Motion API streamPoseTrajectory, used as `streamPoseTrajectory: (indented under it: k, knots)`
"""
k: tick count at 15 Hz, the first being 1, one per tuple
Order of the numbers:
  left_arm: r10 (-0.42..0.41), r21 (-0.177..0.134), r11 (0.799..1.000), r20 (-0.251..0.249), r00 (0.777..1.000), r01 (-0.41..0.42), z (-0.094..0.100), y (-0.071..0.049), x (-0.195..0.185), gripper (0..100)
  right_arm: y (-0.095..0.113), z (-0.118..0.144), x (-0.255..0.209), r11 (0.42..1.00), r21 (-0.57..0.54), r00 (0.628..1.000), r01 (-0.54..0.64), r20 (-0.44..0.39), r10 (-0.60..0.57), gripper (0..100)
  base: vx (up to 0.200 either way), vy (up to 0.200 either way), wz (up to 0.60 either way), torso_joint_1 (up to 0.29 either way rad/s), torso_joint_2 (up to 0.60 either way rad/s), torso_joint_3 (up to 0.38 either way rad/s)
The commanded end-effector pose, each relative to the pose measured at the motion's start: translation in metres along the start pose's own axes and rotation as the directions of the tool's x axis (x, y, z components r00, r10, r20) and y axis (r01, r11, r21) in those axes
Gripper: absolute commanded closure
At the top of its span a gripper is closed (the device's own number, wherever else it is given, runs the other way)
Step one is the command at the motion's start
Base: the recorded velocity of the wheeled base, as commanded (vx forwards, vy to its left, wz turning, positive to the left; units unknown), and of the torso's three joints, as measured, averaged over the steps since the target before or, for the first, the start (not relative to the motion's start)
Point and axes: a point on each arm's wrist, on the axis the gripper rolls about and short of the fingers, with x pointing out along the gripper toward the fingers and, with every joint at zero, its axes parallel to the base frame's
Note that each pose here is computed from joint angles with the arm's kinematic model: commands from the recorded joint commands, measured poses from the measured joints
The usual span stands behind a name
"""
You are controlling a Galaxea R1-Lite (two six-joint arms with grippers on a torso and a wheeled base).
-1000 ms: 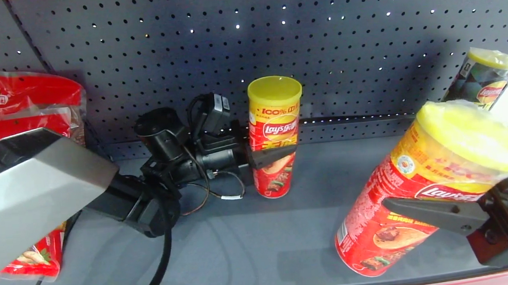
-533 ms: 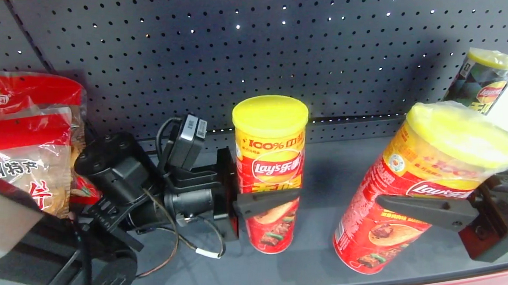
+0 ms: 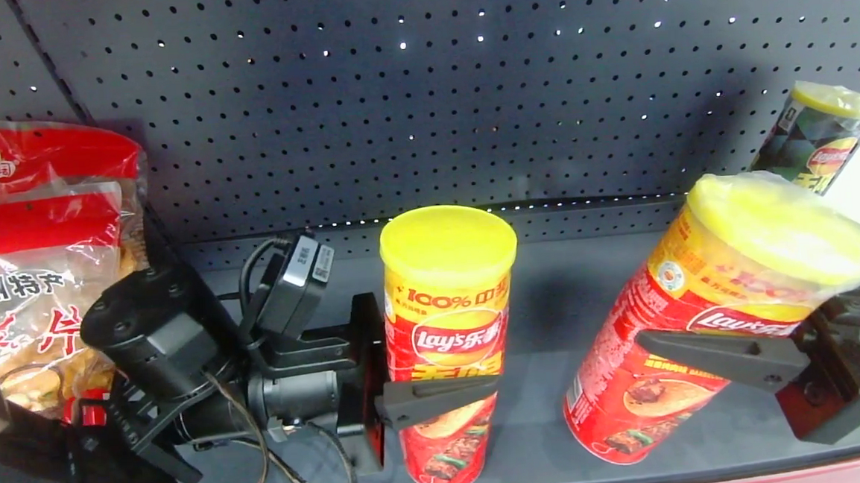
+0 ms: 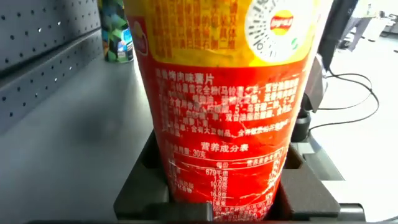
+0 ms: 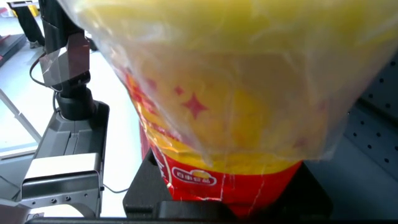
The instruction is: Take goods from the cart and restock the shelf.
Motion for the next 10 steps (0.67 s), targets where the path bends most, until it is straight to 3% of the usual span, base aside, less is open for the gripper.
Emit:
streamPoseTrajectory:
  k: [1, 5, 10]
  knots:
    - [0.012, -0.023, 1.0, -0.017, 1.0, -0.013, -0.009, 0.003, 0.004, 100, 0.0, 0.0, 0.0, 1.0, -0.001, 1.0, -0.003, 0.001, 0.003, 100, 0.0, 0.0, 0.0, 0.0, 0.0, 0.0]
    - [0.004, -0.051, 0.999, -0.029, 1.0, -0.006, -0.018, -0.004, 0.017, 100, 0.001, 0.0, 0.0, 1.0, 0.0, 1.0, -0.005, 0.0, 0.005, 100, 0.0, 0.0, 0.0, 0.0, 0.0, 0.0]
    - [0.006, -0.058, 0.998, -0.036, 0.999, -0.008, -0.02, -0.003, 0.016, 100, 0.001, 0.0, 0.0, 1.0, 0.0, 1.0, -0.005, 0.0, 0.005, 100, 0.0, 0.0, 0.0, 0.0, 0.0, 0.0]
